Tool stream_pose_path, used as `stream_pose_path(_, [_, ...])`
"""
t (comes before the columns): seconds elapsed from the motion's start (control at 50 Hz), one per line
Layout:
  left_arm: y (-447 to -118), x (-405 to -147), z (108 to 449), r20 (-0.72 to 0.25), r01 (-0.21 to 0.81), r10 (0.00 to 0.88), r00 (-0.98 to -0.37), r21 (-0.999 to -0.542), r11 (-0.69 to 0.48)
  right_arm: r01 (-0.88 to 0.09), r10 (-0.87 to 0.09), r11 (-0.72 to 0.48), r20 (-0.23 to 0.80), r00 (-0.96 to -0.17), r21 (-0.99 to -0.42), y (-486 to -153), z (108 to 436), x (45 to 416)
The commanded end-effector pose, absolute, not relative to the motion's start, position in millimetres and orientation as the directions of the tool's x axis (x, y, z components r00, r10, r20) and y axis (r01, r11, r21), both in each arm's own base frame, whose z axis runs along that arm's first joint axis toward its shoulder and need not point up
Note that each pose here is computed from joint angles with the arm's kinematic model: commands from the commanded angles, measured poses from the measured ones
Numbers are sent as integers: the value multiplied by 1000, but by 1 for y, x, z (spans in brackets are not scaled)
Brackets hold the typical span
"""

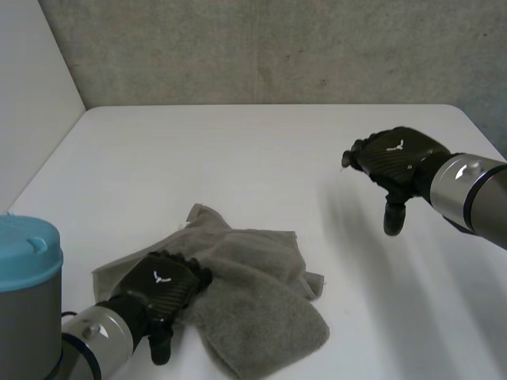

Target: Fold the laundry

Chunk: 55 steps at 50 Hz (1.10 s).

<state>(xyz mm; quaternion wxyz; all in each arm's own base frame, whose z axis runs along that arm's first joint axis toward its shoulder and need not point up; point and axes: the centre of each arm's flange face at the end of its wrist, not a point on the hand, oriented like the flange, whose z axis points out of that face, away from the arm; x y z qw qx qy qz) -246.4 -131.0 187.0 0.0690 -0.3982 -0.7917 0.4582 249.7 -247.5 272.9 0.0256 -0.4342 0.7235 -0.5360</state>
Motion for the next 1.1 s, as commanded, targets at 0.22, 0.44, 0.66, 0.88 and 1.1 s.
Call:
stream_pose_path(0.22, [-189, -304, 246, -293, 436, 667, -685, -898, 53, -615, -689, 76, 404, -601, -785, -247, 264, 249])
stream_pose_path(0.44, [-184, -359, 240, -298, 420, 740, -603, -907, -22, -610, -675, 67, 415, -610, -789, -249, 269, 248])
stream_pose_path(0.66, [-167, -383, 205, -297, 474, 799, -523, -880, -17, -600, -637, 75, 424, -643, -797, -263, 275, 235])
stream_pose_path(0.88, [-169, -396, 161, -286, 534, 821, -494, -845, 27, -599, -627, 79, 428, -651, -797, -265, 276, 234])
stream_pose_path(1.1, [-176, -401, 150, -288, 540, 816, -500, -841, 34, -601, -628, 82, 427, -650, -795, -266, 275, 233])
